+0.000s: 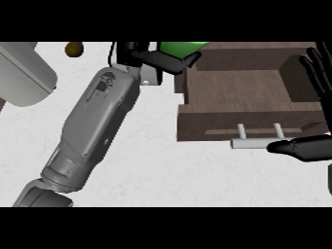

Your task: Pick up the cup, place it into the drawer and close the drawer

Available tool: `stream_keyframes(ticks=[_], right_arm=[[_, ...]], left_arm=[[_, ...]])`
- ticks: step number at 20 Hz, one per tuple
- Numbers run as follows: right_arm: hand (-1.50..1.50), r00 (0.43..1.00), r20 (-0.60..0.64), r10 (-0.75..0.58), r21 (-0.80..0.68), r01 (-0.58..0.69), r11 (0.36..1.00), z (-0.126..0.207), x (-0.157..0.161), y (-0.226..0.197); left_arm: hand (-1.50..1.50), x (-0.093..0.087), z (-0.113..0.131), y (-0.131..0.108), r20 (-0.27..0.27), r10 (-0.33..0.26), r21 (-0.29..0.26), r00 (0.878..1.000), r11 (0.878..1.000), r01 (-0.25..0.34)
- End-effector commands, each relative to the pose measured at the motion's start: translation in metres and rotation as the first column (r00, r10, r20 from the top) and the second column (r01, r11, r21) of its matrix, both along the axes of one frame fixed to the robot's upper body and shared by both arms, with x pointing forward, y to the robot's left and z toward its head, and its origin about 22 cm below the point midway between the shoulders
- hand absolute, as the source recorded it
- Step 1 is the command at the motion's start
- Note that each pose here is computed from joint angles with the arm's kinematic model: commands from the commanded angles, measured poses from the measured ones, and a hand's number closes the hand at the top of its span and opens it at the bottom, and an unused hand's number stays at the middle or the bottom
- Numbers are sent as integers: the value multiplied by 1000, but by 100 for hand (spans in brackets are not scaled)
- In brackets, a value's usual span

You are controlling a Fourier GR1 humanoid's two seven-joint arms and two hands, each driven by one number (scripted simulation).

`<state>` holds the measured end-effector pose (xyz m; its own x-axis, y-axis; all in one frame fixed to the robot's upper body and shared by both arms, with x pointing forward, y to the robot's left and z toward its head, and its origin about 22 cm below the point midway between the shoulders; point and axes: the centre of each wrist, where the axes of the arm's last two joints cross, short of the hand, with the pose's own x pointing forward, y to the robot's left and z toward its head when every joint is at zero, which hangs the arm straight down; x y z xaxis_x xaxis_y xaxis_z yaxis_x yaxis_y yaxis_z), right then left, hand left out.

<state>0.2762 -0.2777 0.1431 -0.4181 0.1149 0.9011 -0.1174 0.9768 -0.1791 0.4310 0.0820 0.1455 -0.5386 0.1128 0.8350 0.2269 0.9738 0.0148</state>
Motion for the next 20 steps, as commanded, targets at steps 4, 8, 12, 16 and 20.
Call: stream_keyframes(ticks=[4,8,12,16,20], right_arm=[[-150,1000,2,25,-35,-25,999,-1,12,4],[-150,999,21,34,-16,-34,999,4,15,-2],[-150,997,36,61,-5,-61,998,1,13,10],[-150,991,58,119,-2,-119,993,10,13,27],[-150,989,65,132,-11,-131,991,21,26,28]], left_arm=[[150,10,48,-48,-150,69,99,986,994,-55],[150,14,39,-56,-195,119,179,973,980,-84],[150,16,14,-52,-226,155,270,962,959,-91],[150,15,-12,-42,-330,136,330,934,944,-21],[150,12,-17,-46,-340,122,396,932,918,25]])
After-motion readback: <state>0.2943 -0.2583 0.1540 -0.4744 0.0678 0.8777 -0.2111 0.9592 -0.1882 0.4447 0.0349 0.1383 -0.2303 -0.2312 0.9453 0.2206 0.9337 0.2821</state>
